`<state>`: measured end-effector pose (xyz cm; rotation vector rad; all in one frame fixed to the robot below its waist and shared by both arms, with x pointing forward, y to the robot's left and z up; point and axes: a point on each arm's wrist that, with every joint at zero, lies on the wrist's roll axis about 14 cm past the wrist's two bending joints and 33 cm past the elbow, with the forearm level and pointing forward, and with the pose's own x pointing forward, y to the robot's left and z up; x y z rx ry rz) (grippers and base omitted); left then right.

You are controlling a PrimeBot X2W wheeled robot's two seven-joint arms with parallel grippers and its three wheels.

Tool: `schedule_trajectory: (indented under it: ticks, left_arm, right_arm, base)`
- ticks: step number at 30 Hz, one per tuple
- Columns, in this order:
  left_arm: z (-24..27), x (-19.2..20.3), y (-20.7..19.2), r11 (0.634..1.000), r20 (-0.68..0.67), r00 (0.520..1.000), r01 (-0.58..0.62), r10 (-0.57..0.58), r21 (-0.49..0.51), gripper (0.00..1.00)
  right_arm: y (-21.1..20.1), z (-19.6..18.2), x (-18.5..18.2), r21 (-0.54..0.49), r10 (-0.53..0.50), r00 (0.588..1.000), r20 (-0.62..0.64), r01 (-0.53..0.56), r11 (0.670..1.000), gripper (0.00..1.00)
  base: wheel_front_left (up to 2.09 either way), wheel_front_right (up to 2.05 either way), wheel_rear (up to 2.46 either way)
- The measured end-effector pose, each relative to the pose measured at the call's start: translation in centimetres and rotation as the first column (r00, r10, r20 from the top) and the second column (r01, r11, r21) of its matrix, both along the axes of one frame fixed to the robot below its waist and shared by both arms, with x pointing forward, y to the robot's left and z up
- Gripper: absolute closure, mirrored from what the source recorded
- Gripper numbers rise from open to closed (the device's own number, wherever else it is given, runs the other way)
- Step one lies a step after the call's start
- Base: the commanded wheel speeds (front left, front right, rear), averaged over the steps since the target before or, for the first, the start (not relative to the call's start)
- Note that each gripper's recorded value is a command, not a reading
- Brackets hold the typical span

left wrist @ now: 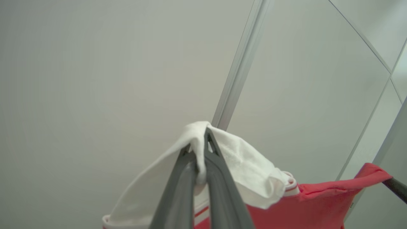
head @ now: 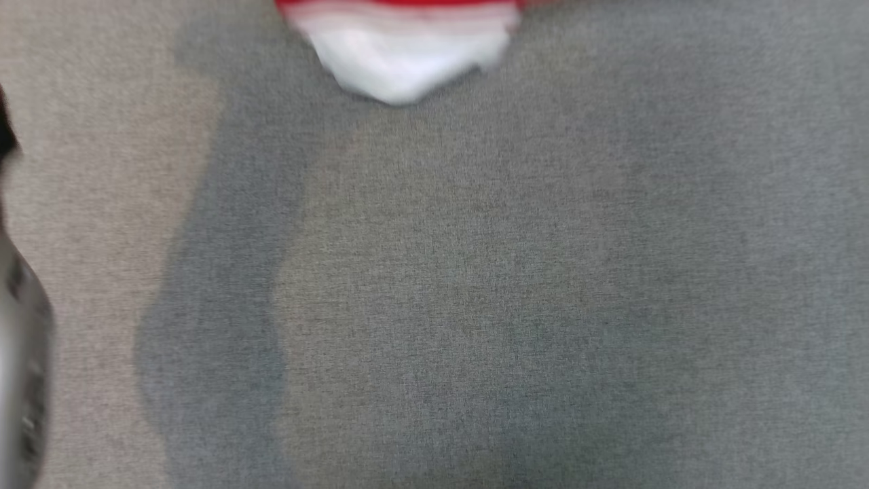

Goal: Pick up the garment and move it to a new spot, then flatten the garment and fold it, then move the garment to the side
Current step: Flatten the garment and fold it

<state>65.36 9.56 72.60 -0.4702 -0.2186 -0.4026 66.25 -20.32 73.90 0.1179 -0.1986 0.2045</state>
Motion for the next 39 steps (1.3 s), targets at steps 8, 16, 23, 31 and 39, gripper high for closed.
schedule_trajectory:
  ticks: [8,16,23,31,39]
  left_arm:
    - [1.9,5.7,2.1,0.988,0.165,0.974,-0.146,0.152,-0.047,1.00]
    - [-10.6,6.4,0.4,0.996,-0.005,0.996,-0.094,0.094,-0.012,1.00]
    - [-21.8,-0.9,-0.6,0.999,-0.197,0.980,-0.029,0.022,-0.034,1.00]
    - [-29.5,-14.3,2.4,0.998,-0.391,0.918,-0.062,0.061,0.010,1.00]
    - [-32.6,-30.4,1.2,0.984,-0.644,0.757,-0.173,0.115,-0.028,1.00]
  right_arm:
    - [2.7,-0.2,4.4,0.021,-0.049,0.993,0.105,0.047,0.999,1.00]
    - [3.4,-14.8,3.8,-0.001,-0.017,0.992,-0.129,0.017,1.000,1.00]
    - [1.2,-26.1,-3.5,-0.057,0.000,0.947,-0.322,-0.020,0.998,1.00]
    - [-2.5,-31.3,-14.2,-0.149,-0.014,0.903,-0.430,-0.055,0.987,1.00]
    - [-4.4,-33.9,-24.9,-0.209,-0.045,0.852,-0.522,-0.077,0.975,1.00]
  base:
    - [0.00,0.00,0.00]
    - [0.00,0.00,0.00]
    - [0.00,0.00,0.00]
    - [0.00,0.00,0.00]
    - [0.00,0.00,0.00]
